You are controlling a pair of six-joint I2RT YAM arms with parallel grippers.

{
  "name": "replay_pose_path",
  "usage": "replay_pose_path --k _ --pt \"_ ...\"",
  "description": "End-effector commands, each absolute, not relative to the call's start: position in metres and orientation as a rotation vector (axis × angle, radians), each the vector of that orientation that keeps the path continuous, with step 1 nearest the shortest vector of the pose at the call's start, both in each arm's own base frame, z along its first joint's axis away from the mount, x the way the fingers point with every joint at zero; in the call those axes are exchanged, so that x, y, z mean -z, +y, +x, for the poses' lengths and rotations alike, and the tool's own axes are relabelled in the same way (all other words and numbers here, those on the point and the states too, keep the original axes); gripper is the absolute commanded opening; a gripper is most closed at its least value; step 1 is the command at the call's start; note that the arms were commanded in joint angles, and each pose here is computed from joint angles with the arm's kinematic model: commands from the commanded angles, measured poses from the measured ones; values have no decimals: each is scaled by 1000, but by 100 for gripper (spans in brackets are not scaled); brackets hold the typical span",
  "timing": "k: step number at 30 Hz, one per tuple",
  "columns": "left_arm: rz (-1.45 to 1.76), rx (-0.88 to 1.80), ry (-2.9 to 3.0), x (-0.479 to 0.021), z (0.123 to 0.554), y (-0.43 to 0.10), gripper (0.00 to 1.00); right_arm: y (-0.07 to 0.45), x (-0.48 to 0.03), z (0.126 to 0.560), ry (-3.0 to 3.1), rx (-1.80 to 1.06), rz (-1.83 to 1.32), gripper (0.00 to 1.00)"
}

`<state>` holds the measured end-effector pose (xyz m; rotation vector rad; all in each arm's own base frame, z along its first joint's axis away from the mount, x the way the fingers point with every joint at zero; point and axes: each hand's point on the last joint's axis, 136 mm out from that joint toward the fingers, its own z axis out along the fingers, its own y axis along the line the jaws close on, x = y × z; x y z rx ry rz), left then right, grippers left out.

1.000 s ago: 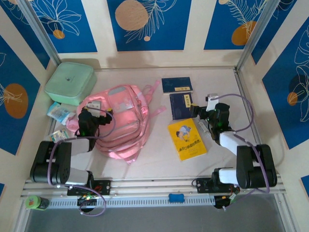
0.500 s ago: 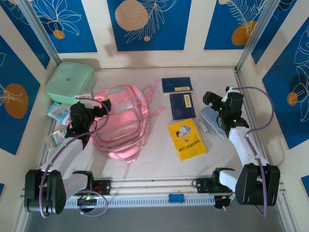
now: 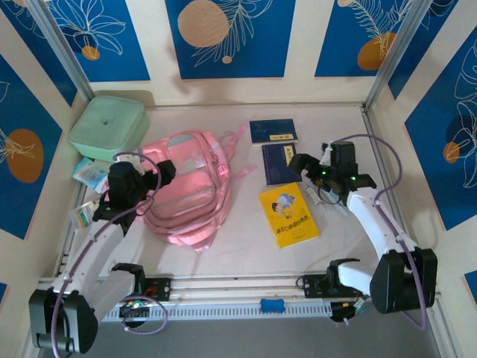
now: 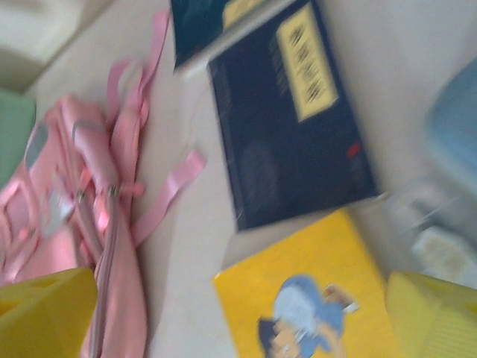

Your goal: Pack books, pencil case, and school supplies into a backpack

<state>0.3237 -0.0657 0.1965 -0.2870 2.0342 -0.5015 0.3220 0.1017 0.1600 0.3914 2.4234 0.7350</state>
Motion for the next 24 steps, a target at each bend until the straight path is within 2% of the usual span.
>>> replay_pose_path --k 1,11,24 --pt "-343 537 2182 -169 293 -78 99 151 -151 300 2565 -900 316 99" --pt "-340 500 2342 -143 246 -105 99 265 -127 305 2723 -1021 59 99" --pt "-426 299 2495 -108 217 -77 99 326 -93 336 2780 -1052 -37 75"
